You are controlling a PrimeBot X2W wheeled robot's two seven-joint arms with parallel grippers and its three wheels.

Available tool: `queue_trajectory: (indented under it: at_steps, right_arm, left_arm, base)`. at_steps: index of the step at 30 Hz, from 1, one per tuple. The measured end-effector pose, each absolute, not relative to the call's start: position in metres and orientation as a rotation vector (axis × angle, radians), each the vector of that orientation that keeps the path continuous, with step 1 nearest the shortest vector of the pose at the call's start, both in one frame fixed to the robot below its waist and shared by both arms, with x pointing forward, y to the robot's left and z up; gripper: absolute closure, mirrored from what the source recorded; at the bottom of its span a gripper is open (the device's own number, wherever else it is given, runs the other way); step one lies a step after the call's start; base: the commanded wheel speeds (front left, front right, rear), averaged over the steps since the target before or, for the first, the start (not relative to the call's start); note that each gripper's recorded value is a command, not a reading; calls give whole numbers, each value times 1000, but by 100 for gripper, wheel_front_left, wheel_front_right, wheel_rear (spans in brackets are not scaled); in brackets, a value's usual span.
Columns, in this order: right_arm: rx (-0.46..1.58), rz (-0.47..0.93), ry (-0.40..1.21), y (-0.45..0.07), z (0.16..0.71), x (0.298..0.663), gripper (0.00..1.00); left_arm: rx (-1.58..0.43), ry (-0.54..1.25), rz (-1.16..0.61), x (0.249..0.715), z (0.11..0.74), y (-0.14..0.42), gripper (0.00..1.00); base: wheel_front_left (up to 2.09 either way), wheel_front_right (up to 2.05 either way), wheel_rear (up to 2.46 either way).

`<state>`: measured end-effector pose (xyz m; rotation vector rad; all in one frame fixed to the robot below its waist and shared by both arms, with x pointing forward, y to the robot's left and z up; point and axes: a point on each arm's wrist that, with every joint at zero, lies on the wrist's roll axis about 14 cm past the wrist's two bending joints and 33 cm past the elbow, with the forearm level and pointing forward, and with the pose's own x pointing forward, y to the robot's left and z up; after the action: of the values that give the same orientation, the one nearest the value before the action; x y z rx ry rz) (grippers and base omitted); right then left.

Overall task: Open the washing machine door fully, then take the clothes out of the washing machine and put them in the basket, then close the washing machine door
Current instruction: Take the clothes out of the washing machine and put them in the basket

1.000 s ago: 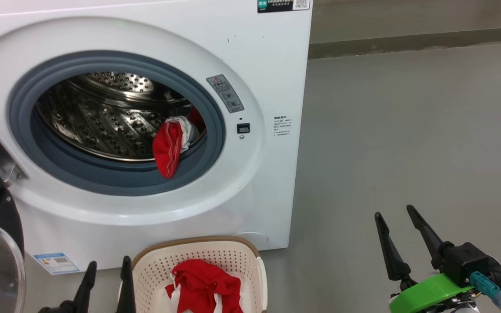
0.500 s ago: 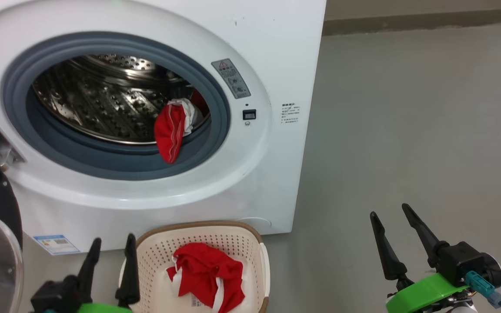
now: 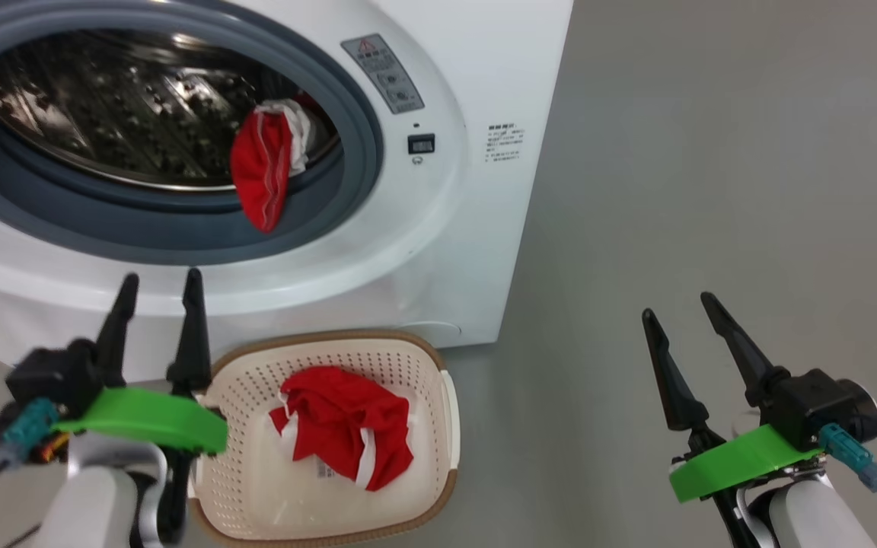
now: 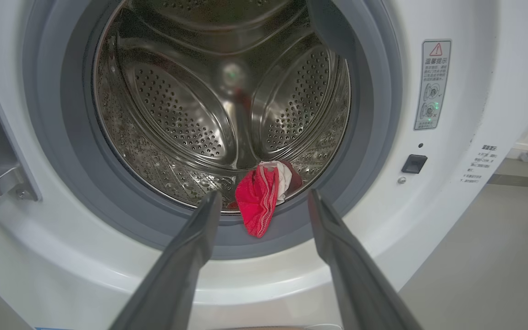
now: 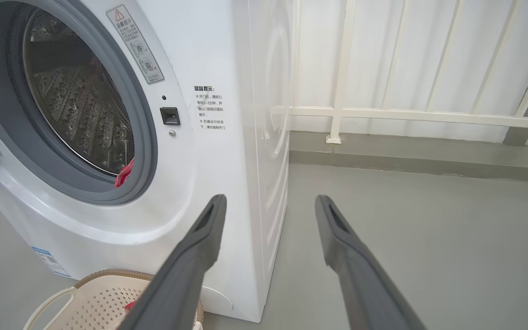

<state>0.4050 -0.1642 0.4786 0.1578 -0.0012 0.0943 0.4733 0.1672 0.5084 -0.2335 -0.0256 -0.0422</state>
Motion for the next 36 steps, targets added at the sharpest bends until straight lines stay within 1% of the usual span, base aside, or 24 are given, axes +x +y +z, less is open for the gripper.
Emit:
queue_trajectory:
  at_steps: [10, 11, 21, 31, 36]
  right_arm:
    - [149, 78, 41, -171, 459, 426, 0]
    - [149, 78, 41, -171, 459, 426, 0]
    - [140, 86, 76, -170, 439, 447, 0]
    - [129, 105, 121, -167, 418, 456, 0]
    - [125, 114, 136, -165, 412, 458, 0]
  left_arm:
    - [-237, -11, -65, 536, 494, 160, 0]
    - [-237, -11, -65, 536, 494, 160, 0]
    - [-195, 37, -77, 592, 470, 152, 0]
    - [-185, 74, -69, 639, 456, 156, 0]
    - [-264, 180, -104, 652, 440, 141, 0]
  base:
    - [0, 0, 0]
    - [0, 0, 0]
    - [0, 0, 0]
    - [0, 0, 0]
    - [0, 0, 0]
